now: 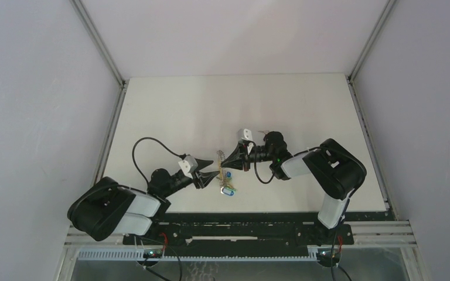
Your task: Put the keys on the keyring
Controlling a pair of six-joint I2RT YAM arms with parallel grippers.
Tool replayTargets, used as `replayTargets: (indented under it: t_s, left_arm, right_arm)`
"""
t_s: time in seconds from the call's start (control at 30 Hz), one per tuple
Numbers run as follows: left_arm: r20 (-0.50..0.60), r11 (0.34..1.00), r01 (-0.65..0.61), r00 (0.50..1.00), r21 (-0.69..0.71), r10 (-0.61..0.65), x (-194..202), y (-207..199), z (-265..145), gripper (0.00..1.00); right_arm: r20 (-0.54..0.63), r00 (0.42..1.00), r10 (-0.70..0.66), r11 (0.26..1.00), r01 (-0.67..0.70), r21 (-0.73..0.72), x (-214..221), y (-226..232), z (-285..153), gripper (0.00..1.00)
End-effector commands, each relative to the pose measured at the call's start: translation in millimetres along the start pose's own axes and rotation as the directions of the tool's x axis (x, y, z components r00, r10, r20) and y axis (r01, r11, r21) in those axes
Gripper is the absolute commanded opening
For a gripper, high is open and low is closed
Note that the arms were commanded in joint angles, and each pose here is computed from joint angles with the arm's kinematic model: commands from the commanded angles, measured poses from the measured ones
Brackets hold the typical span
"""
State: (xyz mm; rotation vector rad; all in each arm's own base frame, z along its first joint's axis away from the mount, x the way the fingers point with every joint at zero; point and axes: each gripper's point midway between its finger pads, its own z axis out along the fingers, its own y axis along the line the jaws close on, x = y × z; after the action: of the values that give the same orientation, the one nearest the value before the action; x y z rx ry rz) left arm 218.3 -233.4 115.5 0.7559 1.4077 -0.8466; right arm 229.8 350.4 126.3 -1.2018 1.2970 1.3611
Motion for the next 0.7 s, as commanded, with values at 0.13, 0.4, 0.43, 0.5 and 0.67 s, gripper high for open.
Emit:
replayTargets:
  t_s: [0.13, 0.4, 0.43, 0.5, 0.67]
  left_arm:
    - [0.111, 0.978, -0.159, 0.983, 0.137, 0.144, -33, -9, 10, 0.56]
    - [0.092, 0.970, -0.147, 0.987, 0.194, 0.131, -27, -12, 16, 0.39]
    - [0.090, 0.970, -0.145, 0.987, 0.193, 0.130, -26, -12, 16, 0.37]
    - [0.084, 0.972, -0.143, 0.988, 0.188, 0.129, -25, -10, 16, 0.36]
    - [0.051, 0.974, -0.133, 0.991, 0.185, 0.126, -21, -8, 18, 0.30]
  right_arm:
    - [0.009, 0.996, -0.089, 0.995, 0.089, -0.031, -15, 7, -2, 0.00]
    - [0.004, 0.995, -0.097, 0.995, 0.097, -0.038, -15, 8, -2, 0.00]
    - [0.005, 0.995, -0.097, 0.995, 0.097, -0.037, -15, 8, -2, 0.00]
    - [0.005, 0.995, -0.097, 0.995, 0.098, -0.038, -16, 8, -3, 0.00]
    - [0.003, 0.995, -0.098, 0.994, 0.098, -0.036, -17, 8, -4, 0.00]
